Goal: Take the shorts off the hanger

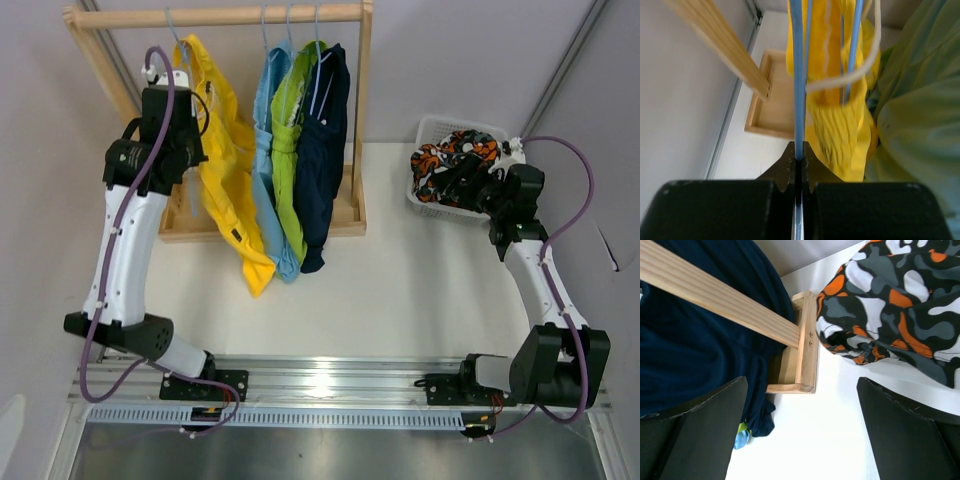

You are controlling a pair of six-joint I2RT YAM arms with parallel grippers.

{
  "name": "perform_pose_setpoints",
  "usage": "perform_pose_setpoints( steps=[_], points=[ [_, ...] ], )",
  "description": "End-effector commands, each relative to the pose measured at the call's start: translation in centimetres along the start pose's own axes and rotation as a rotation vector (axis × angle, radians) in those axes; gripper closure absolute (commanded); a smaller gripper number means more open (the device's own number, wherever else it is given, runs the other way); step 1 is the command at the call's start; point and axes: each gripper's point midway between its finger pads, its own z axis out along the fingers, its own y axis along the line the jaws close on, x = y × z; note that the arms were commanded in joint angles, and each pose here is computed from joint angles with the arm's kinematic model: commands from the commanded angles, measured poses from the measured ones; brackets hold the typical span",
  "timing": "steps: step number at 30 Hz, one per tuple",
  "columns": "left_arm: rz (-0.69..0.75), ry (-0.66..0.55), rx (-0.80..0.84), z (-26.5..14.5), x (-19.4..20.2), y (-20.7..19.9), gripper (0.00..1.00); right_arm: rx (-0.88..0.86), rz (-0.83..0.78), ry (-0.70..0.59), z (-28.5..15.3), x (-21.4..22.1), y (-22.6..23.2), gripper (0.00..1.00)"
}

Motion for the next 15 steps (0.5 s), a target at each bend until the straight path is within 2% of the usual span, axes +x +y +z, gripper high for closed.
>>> perform_pose_setpoints(
  steps=[1,6,15],
  points=[
    [-0.057,-0.172,0.048,-1.0,-6.2,0.0,1.00,-0.048,-0.048,-0.011,-0.5,-0.2,1.6,0.01],
    [-0.095,-0.223,0.041,-0.3,-8.2,0.3,1.00,-0.057,-0.053,0.019,-0.4,0.6,2.7,0.00],
    [-0.131,-0.223,0.023,2.1,-8.8,2.3,1.00,-0.070,-0.080,0.057,-0.2,2.2,6.0,0.01]
  ],
)
